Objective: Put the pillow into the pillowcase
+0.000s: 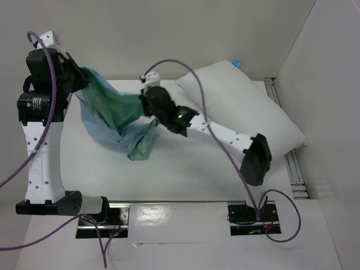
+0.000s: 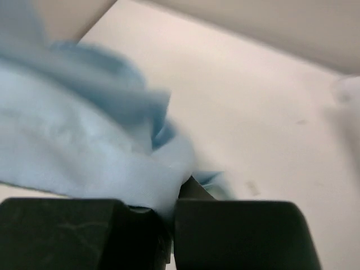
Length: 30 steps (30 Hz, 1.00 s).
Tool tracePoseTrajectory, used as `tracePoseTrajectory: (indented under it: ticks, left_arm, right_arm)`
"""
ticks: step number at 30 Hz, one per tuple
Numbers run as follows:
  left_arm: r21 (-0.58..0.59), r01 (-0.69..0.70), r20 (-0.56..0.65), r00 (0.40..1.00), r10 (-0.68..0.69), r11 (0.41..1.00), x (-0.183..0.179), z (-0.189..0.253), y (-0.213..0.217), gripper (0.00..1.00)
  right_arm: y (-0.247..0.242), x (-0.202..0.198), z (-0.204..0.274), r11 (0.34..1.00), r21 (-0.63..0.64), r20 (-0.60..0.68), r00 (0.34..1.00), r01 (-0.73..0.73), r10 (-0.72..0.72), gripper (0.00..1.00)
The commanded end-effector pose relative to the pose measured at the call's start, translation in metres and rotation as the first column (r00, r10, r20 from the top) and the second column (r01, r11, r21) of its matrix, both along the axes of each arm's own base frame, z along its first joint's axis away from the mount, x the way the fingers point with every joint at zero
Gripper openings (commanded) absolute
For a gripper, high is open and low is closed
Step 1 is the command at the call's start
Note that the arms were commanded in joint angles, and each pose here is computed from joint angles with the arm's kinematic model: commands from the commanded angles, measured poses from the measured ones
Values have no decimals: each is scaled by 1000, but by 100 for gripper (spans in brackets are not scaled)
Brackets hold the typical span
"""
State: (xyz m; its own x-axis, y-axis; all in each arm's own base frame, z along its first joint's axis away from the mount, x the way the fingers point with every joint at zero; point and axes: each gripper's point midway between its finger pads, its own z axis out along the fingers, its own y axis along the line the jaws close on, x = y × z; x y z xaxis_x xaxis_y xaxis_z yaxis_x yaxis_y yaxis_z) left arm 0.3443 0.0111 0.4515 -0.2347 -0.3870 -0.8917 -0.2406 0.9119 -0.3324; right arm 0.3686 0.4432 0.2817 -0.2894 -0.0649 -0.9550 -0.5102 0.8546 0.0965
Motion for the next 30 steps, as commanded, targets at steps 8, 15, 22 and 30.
tracePoseTrajectory:
  ticks: [8,15,22,30]
  left_arm:
    - [-72,394,121,915,-384,916,37,43,-74,0]
    - [-61,654,265,739,-619,754,14,80,-122,0]
    - [-72,786,387,590,-709,614,10,113,-151,0]
    - [-111,724,388,662,-641,680,61,104,-119,0]
  right_arm:
    - [-201,15,270,941,244,377,871,233,-313,0]
    - [-286,-82,345,901,400,495,788,167,-366,0]
    - [-345,-154,407,857,509,580,707,73,-405,0]
    - [-248,-143,362,922,323,558,830,-213,-4,0]
